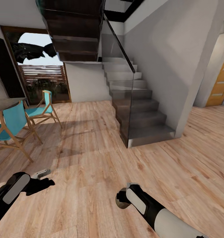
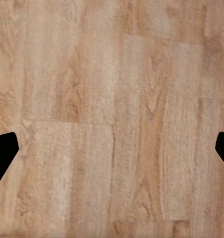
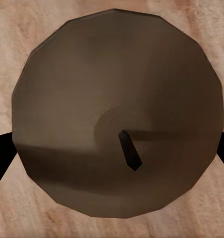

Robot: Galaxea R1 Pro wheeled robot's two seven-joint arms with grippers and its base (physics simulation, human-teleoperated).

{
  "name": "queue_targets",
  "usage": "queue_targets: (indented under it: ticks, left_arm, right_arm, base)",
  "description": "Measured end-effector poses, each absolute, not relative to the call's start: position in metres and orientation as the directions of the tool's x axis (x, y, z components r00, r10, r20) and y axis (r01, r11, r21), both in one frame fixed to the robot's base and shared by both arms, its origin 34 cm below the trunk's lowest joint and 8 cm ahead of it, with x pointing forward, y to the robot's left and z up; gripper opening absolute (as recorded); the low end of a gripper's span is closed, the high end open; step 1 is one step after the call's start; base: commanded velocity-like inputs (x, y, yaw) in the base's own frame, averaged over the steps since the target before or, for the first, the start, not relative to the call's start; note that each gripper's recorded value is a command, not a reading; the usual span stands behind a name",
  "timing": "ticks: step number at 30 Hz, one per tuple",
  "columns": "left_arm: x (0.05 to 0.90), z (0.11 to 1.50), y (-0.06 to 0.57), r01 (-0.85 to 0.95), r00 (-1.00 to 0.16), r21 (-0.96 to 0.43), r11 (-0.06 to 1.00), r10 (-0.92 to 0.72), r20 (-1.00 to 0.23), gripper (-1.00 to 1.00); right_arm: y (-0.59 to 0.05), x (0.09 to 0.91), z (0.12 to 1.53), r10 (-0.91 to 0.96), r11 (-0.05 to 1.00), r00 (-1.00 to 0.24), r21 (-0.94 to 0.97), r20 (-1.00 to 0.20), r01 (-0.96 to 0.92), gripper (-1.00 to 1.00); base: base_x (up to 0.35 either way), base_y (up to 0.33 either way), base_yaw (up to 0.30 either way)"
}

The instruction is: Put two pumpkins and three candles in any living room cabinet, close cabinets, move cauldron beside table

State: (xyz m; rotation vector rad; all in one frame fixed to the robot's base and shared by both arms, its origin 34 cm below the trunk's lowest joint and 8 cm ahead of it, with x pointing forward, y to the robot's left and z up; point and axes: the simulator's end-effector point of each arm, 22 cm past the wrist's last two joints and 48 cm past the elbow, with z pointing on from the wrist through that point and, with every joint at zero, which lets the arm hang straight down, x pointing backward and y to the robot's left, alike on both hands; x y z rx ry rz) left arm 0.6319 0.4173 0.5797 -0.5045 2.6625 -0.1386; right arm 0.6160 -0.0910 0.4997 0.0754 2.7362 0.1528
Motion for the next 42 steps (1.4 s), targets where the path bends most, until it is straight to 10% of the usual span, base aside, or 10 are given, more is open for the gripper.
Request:
queue_targets:
  ticks: [42]
  left_arm:
    - [0.633, 0.577, 0.403, -0.316, -0.848, -0.187, 0.93, -0.366, -0.384, 1.0]
  right_arm:
    - [-0.091, 0.616, 0.501, 0.073, 0.993, -0.919, 0.116, -0.388, 0.03, -1.0]
  base:
    - [0.0, 0.0, 0.287]
